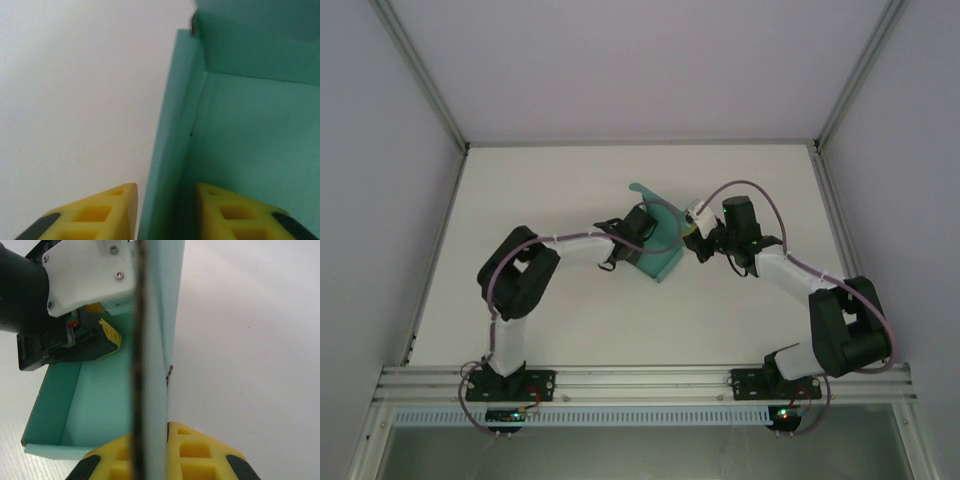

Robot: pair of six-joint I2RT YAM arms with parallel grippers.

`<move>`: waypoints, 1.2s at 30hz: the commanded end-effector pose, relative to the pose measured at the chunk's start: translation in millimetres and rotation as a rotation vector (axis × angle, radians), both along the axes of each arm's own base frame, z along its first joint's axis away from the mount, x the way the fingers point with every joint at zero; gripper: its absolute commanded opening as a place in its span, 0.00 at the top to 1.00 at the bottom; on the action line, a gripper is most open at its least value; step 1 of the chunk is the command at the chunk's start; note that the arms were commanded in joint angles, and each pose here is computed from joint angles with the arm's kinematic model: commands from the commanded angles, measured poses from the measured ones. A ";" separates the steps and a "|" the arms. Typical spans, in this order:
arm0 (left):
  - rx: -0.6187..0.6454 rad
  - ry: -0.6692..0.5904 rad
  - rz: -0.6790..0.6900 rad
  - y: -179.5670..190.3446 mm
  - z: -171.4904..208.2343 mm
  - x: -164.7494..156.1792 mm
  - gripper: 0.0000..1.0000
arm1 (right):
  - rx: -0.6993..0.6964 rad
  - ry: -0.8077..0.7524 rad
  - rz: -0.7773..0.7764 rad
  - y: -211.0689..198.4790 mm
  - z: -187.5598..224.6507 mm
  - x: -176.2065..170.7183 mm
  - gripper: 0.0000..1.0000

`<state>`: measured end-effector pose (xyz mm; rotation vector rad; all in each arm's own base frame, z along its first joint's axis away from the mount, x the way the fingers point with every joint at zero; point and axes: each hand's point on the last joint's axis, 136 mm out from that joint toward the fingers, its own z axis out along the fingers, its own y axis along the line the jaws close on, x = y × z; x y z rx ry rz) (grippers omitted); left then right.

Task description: Assemble paper box

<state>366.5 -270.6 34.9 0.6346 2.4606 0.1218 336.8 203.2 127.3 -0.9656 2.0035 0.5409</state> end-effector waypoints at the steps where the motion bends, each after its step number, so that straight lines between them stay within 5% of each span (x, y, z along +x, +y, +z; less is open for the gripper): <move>1: -0.115 0.116 0.019 4.2 8.1 -19.3 0.47 | 0.075 0.013 0.091 17.0 12.8 -7.6 1.00; 9: -0.300 0.103 -0.007 -1.5 53.1 -28.8 0.00 | 0.066 -0.010 0.183 24.6 10.5 -11.8 1.00; 21: -0.426 -0.002 0.012 59.4 116.9 -39.2 0.01 | 0.009 -0.003 0.403 30.3 4.5 -1.7 0.95; 24: -0.444 0.022 0.059 81.4 122.0 -39.5 0.01 | -0.040 0.028 0.416 22.0 1.3 11.0 0.73; 26: -0.440 0.024 0.075 88.9 121.3 -38.1 0.01 | -0.058 0.051 0.396 15.5 0.8 20.5 0.49; 29: -0.454 0.003 0.059 85.2 125.4 -31.3 0.01 | -0.094 0.044 0.346 7.8 5.7 37.1 0.35; 36: -0.454 0.035 -0.023 61.9 134.8 -12.5 0.08 | -0.196 0.018 0.179 -6.2 27.7 47.8 0.32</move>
